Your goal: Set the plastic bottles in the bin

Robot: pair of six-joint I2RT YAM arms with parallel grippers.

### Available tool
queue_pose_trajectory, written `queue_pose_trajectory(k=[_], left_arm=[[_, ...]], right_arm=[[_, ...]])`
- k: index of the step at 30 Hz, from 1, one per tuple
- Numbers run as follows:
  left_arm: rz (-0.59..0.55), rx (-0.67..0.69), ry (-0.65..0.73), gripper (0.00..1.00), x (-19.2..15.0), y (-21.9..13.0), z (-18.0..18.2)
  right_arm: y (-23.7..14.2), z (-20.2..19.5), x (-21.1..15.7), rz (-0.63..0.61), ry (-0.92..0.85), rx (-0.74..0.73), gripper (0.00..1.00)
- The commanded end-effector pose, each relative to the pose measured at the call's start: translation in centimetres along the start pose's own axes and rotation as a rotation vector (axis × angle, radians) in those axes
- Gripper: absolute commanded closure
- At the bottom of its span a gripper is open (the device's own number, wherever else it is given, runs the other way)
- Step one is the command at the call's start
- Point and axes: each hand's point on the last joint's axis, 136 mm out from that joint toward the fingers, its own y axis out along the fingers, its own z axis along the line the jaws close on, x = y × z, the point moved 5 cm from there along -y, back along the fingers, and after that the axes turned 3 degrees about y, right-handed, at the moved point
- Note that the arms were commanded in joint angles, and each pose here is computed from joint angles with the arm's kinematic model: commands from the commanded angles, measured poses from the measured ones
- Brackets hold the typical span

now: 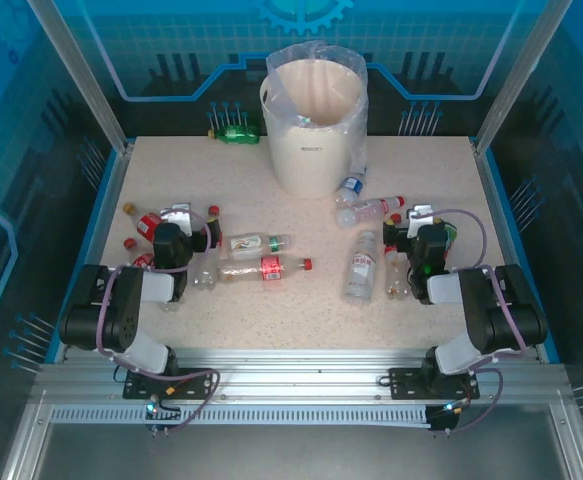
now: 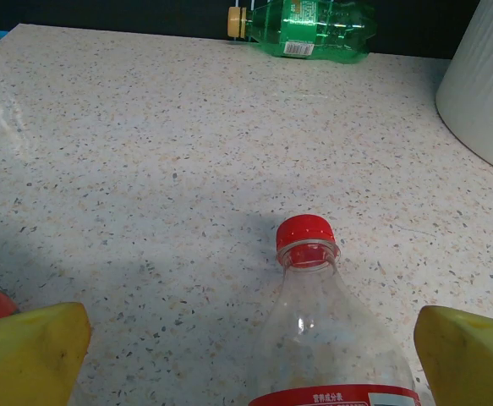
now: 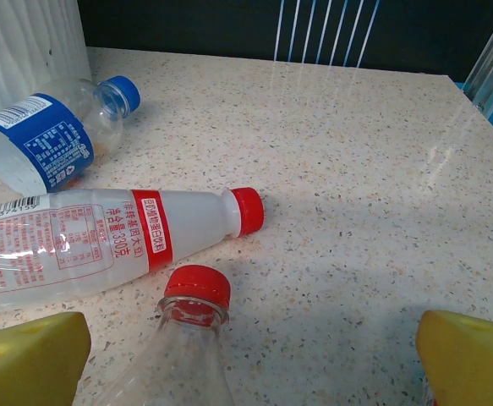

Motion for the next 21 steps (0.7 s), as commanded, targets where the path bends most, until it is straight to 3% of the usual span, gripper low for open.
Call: queue_pose_trajectory(k=[1, 21], left_arm=[[-0.016, -0.027, 0.02, 0.01, 0.16, 0.02, -0.48], [-0.012, -0.03, 0.019, 0.01, 0.12, 0.04, -0.52]], right_arm=[[-0.05, 0.23, 0.36, -0.027, 0.01, -0.001, 0.0], [-0.01, 0.23, 0.32, -0.023, 0.012, 0.001, 0.0]])
